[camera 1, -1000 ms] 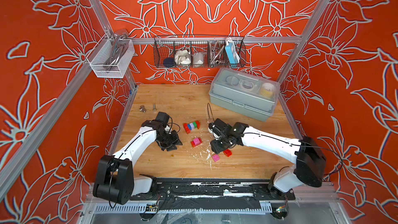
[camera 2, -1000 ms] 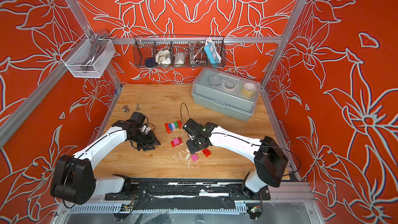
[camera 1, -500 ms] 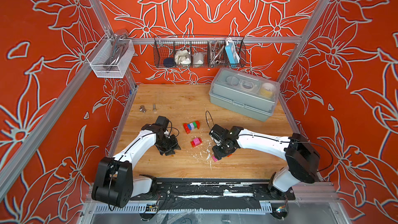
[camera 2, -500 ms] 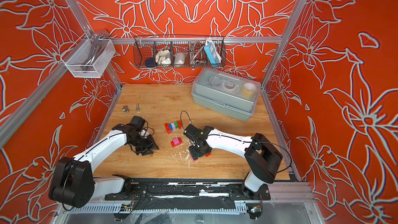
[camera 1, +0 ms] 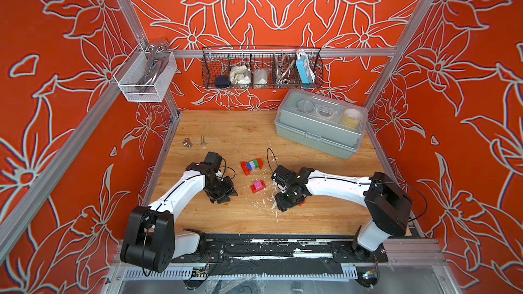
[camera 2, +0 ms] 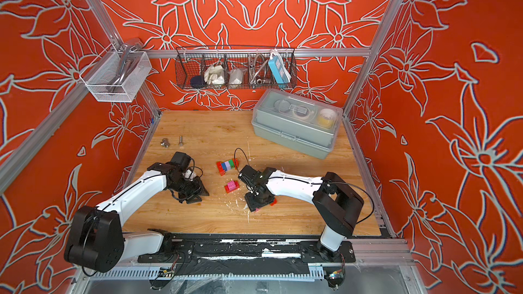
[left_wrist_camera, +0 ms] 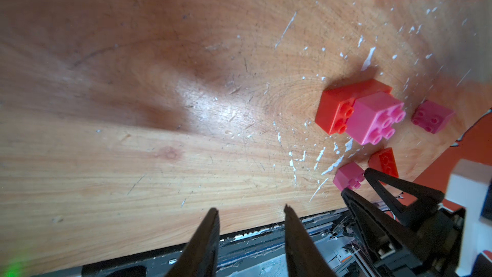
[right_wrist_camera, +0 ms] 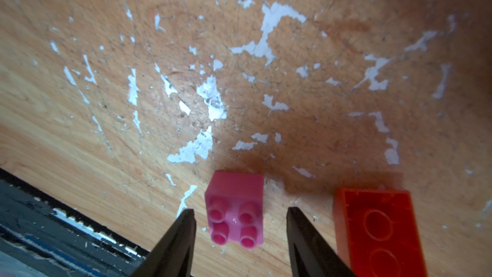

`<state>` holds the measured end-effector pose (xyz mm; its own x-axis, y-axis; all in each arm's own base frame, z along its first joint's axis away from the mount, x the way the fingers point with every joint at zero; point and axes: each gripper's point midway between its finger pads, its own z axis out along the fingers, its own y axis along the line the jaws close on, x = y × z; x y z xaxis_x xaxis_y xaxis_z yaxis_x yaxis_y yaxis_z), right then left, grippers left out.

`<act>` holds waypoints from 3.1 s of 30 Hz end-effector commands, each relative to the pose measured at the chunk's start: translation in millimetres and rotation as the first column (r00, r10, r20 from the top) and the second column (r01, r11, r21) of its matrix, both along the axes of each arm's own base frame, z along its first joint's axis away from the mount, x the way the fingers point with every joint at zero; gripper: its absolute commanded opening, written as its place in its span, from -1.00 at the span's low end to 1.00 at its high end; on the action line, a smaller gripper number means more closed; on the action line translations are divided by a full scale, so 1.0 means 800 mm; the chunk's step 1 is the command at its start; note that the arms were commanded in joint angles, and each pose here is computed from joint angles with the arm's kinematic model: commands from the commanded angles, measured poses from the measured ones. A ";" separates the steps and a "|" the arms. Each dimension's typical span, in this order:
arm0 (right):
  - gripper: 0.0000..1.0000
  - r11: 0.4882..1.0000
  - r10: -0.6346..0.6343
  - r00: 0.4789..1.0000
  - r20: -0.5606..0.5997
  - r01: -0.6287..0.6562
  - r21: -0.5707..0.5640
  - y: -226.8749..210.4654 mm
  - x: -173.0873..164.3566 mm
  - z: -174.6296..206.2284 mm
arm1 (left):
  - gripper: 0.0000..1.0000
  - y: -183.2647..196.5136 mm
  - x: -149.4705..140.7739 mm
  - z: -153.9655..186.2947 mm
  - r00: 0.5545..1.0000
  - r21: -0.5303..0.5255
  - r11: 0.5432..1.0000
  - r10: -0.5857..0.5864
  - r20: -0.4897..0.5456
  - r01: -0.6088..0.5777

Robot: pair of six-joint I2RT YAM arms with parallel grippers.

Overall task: Assemble the number 1 with lego
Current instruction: Pick up the lego brick from the center of the board, then assemble the lego brick with the lego brick.

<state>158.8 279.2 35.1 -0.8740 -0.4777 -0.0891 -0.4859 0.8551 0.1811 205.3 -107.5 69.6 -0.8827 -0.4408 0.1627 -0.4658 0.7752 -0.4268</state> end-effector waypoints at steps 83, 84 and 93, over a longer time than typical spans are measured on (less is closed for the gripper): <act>-0.26 0.998 0.054 0.998 -0.028 -0.053 0.045 0.138 0.109 0.025 | -0.21 -0.030 0.039 -0.004 0.993 -0.120 0.986 -0.119 -0.005 0.118; -0.27 0.998 0.052 0.998 -0.019 -0.051 0.048 0.140 0.110 0.025 | -0.21 -0.030 0.039 -0.004 0.993 -0.120 0.986 -0.118 -0.006 0.116; -0.27 0.998 0.039 0.999 0.021 -0.039 0.038 0.139 0.109 0.025 | -0.21 -0.029 0.039 -0.002 0.994 -0.116 0.987 -0.110 -0.003 0.109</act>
